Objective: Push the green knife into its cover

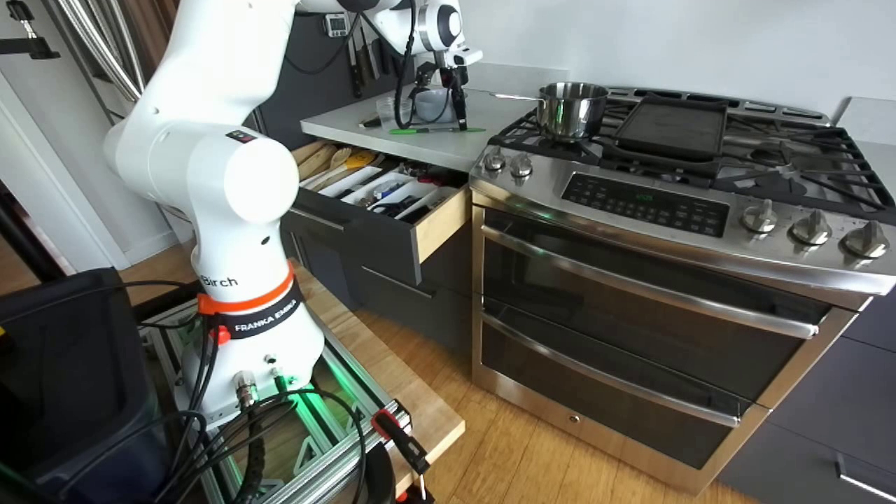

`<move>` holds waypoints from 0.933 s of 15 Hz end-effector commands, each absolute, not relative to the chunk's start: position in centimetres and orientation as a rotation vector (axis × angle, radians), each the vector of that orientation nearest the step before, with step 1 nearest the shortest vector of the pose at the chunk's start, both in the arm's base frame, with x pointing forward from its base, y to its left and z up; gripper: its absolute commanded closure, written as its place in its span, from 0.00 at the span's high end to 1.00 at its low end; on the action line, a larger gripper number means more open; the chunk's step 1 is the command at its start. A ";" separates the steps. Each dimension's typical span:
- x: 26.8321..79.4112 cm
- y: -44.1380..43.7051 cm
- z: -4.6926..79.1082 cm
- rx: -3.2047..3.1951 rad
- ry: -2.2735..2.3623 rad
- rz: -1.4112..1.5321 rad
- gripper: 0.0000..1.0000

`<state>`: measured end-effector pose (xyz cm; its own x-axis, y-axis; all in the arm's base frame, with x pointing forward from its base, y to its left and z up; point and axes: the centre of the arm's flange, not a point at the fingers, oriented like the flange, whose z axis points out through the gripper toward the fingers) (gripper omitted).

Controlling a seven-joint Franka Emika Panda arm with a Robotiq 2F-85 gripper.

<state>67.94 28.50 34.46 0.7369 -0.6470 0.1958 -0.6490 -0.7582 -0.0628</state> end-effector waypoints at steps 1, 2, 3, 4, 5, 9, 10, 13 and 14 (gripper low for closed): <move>67.1 27.4 35.9 2.925 -1.109 0.296 1.00; 67.0 27.3 36.4 2.930 -1.111 0.304 1.00; 66.9 27.1 36.9 2.931 -1.115 0.311 1.00; 66.9 26.9 37.3 2.929 -1.118 0.319 1.00; 66.9 26.6 37.7 2.928 -1.122 0.314 1.00; 65.8 25.1 39.5 2.924 -1.147 0.194 1.00; 65.3 24.8 39.9 2.936 -1.140 0.158 1.00; 64.0 24.6 40.9 2.945 -1.142 0.042 1.00; 63.6 24.7 41.2 2.942 -1.158 -0.008 1.00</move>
<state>66.08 25.55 40.47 0.7313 -0.6773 0.0805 -0.6764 -0.7353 -0.0415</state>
